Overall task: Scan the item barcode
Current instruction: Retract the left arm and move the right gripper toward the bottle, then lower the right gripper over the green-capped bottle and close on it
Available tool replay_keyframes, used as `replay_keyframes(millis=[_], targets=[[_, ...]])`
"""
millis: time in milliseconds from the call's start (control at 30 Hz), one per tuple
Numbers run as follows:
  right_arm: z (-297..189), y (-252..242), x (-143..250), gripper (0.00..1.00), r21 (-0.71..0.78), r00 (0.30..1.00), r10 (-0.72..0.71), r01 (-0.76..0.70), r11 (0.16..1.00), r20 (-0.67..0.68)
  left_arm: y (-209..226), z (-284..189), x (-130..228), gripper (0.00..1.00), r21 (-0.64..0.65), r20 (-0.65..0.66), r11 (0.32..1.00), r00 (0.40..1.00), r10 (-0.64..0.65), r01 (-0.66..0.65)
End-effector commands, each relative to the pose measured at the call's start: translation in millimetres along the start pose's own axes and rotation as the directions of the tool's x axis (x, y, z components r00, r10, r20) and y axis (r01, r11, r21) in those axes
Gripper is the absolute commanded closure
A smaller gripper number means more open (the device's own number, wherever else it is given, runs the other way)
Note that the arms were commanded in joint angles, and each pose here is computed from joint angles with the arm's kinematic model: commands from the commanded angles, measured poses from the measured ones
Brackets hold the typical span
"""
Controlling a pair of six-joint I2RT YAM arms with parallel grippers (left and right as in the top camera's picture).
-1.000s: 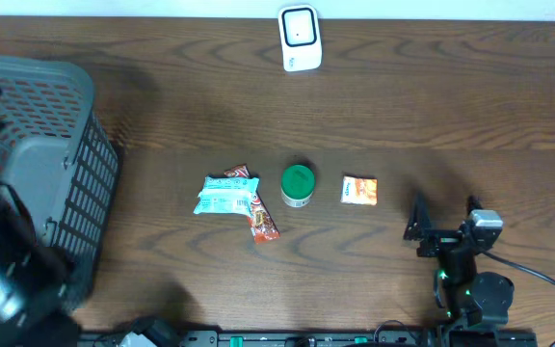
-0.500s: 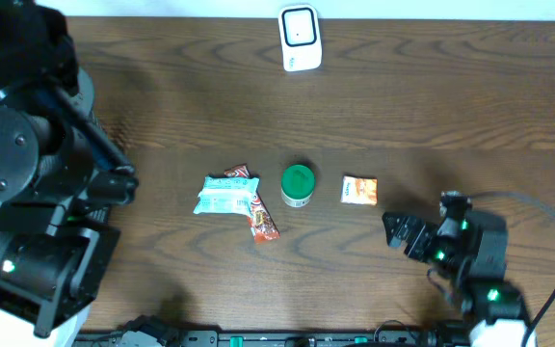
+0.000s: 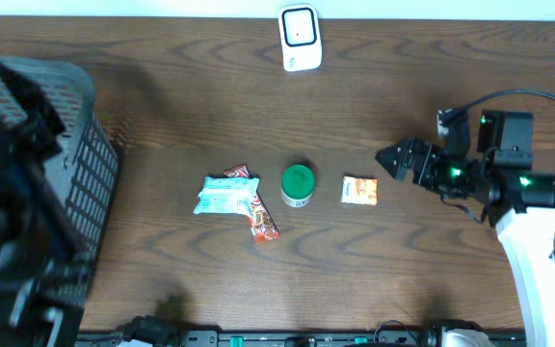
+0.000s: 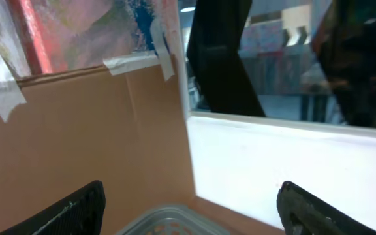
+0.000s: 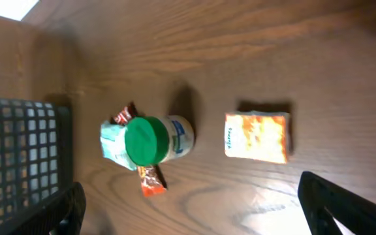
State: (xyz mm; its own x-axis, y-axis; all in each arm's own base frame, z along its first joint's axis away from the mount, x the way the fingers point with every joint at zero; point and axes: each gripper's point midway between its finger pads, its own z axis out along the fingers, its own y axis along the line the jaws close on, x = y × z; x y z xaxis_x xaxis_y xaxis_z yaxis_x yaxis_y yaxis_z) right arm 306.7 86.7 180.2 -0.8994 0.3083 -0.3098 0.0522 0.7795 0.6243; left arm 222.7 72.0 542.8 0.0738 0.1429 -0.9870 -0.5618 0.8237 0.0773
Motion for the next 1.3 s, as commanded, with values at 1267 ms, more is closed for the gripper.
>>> replay_keyframes(millis=[1267], targets=[[185, 54, 57, 0.01, 0.569, 0.926, -0.047, 0.27, 0.776, -0.375, 93, -83, -20, 0.15, 0.018, 0.184, 0.964, 0.946, -0.265, 0.266]])
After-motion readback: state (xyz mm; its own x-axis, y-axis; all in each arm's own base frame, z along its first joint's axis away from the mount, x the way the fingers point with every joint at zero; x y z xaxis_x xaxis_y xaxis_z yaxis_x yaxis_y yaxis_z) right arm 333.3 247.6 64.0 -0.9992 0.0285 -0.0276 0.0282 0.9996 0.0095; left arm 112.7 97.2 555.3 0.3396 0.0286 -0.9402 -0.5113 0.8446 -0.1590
